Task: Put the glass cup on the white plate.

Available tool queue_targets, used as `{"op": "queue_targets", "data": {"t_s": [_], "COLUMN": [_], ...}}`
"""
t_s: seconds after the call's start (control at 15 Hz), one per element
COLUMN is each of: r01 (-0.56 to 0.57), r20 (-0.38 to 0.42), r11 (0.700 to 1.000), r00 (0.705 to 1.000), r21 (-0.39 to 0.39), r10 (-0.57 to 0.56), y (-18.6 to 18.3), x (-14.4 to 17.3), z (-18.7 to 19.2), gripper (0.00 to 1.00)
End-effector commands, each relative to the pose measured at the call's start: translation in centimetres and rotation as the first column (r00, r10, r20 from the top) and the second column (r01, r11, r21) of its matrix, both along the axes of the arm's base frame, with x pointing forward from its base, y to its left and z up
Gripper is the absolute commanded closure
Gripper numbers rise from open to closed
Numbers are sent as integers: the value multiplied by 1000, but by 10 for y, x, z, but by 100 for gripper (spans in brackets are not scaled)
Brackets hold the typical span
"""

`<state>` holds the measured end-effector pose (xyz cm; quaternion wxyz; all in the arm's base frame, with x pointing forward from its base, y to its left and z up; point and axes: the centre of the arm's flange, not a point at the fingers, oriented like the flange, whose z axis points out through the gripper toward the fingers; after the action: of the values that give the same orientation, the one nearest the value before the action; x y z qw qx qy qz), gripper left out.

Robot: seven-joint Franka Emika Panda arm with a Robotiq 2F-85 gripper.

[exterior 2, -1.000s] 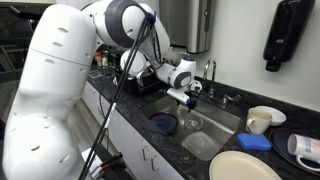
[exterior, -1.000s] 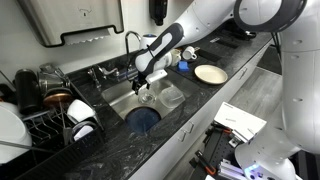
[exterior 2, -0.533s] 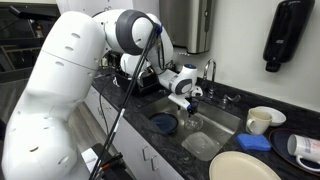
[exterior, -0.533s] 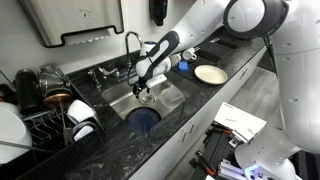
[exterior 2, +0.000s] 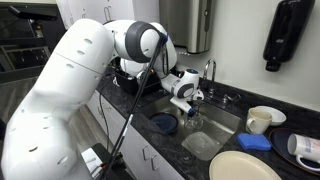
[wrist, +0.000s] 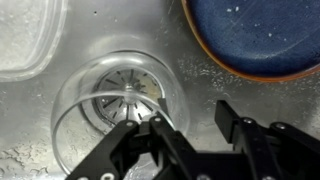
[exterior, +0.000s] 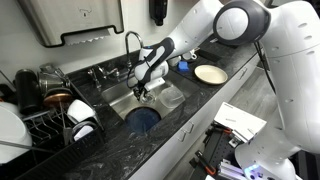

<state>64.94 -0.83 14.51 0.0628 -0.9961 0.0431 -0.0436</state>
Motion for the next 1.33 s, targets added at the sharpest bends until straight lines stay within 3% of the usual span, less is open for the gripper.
{"op": "queue_targets", "data": {"t_s": [0.0, 0.2, 0.27, 0.67, 0.93, 1.27], "r01": [9, 11, 12, -4, -27, -74], "r20": [11, 12, 24, 61, 53, -38], "r11": [1000, 999, 999, 996, 993, 979], "r00": [1000, 1000, 1000, 998, 998, 996], "r21": [30, 41, 46, 94, 118, 190], "r10": [-9, -12, -13, -2, 21, 83], "y": [-5, -9, -11, -31, -55, -74], "x": [11, 8, 4, -13, -22, -36], "z": [-10, -6, 0, 33, 76, 133], "gripper": [75, 97, 99, 99, 99, 99]}}
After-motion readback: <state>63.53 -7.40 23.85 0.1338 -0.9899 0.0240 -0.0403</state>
